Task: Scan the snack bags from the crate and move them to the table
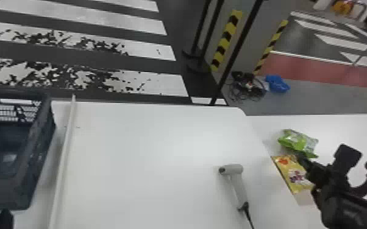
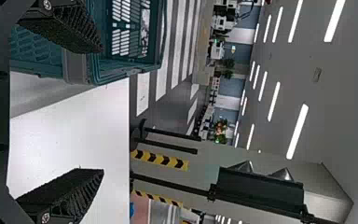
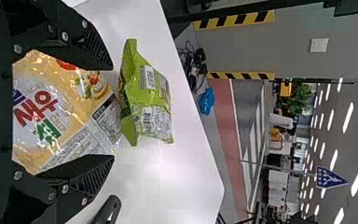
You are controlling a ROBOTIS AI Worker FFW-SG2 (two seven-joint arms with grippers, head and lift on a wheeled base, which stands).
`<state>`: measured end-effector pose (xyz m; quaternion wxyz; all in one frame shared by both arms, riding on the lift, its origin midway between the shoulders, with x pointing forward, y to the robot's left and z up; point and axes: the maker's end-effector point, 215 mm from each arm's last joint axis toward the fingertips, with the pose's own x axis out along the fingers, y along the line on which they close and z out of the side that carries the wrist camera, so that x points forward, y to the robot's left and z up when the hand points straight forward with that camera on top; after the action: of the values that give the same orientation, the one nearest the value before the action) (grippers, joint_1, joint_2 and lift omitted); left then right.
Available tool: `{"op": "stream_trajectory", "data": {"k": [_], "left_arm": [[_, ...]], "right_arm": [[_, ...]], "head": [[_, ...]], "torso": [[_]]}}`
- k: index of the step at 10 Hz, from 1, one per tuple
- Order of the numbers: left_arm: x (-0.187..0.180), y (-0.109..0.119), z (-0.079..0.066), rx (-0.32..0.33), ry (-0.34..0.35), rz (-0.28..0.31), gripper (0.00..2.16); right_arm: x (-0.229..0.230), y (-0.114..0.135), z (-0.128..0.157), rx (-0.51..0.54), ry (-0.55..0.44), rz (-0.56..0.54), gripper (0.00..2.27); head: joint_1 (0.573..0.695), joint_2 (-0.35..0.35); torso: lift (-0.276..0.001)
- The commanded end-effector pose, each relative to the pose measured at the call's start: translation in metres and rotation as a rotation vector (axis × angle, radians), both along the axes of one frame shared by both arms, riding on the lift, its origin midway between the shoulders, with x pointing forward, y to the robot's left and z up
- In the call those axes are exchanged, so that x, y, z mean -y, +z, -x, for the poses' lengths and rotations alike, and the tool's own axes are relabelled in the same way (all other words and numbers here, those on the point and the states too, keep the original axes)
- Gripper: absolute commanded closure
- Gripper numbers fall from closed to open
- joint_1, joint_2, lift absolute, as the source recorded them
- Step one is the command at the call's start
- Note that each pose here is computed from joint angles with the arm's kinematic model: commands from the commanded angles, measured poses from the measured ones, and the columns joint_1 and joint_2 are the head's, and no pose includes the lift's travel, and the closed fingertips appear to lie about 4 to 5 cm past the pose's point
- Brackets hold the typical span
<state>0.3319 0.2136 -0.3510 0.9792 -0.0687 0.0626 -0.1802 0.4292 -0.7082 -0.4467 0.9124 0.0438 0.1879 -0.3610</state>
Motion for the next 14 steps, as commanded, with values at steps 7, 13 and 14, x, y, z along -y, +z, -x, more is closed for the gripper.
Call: {"op": "stream_trajectory", "data": {"k": [7,13,14], "left_arm": [[0.011,0.024,-0.001,0.022,-0.010,-0.011,0.08],[0.009,0.026,-0.005,-0.027,0.067,-0.019,0.08],[0.009,0.025,-0.006,-0.032,0.084,-0.016,0.08]], "right_arm": [[-0.178,0.074,0.014,0.257,0.268,0.034,0.17],[-0.408,0.067,0.038,0.178,0.642,0.012,0.17],[-0.448,0.058,0.049,0.136,0.705,0.008,0.17]], "head": [[0.695,-0.350],[0.695,-0.259],[0.695,-0.223]], "torso": [[-0.095],[-0.095],[-0.095]]}}
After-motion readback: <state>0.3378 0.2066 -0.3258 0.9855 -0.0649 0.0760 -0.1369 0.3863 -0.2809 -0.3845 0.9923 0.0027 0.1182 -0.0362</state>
